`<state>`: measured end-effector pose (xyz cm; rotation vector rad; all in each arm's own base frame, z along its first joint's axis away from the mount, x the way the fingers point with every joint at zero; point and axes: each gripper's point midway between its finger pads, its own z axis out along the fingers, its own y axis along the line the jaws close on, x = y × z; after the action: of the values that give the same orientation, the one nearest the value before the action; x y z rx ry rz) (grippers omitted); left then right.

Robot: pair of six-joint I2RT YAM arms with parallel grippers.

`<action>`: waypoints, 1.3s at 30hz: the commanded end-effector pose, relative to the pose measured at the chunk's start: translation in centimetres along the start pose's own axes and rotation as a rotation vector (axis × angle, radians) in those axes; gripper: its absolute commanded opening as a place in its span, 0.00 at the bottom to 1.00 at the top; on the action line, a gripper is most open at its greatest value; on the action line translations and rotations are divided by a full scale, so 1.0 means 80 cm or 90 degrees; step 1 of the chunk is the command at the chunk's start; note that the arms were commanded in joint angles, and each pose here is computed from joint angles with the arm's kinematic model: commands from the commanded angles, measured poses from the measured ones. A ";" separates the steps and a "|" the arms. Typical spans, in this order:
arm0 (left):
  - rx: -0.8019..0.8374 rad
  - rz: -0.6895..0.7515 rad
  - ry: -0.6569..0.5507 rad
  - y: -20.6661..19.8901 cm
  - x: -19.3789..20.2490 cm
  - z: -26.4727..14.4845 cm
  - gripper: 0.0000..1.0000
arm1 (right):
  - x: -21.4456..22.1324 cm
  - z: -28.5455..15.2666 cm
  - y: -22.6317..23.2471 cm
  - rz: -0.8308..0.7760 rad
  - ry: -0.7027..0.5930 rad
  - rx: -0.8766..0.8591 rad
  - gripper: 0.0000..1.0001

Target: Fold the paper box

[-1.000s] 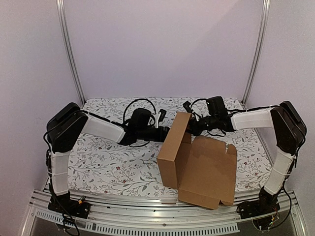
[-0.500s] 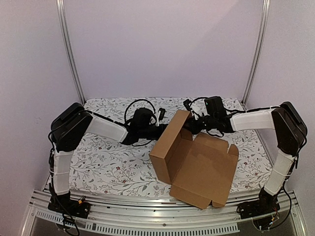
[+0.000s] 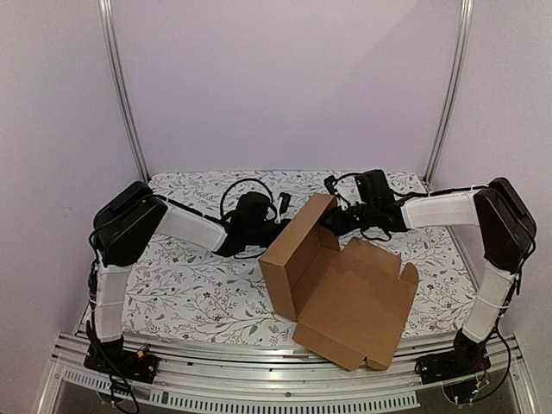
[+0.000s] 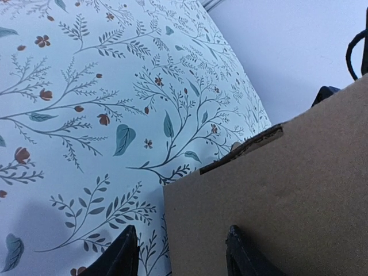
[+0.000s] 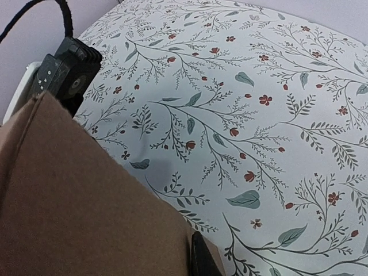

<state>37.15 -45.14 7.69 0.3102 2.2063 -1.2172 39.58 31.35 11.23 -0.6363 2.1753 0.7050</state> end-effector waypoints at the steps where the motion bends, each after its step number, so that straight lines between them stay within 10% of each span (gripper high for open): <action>1: 0.189 0.059 0.035 -0.137 0.030 -0.007 0.53 | -0.035 0.014 0.039 -0.007 -0.025 -0.112 0.13; 23: 0.069 0.075 0.038 -0.048 0.041 -0.019 0.53 | 0.029 -0.038 -0.043 -0.137 0.079 -0.156 0.66; 39: 0.065 0.047 0.033 -0.026 0.027 -0.001 0.53 | 0.016 0.004 -0.057 -0.069 0.044 -0.171 0.23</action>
<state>33.01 -46.47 9.00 0.4948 2.1526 -1.2896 41.05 27.28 9.36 -0.9806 2.1073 0.8733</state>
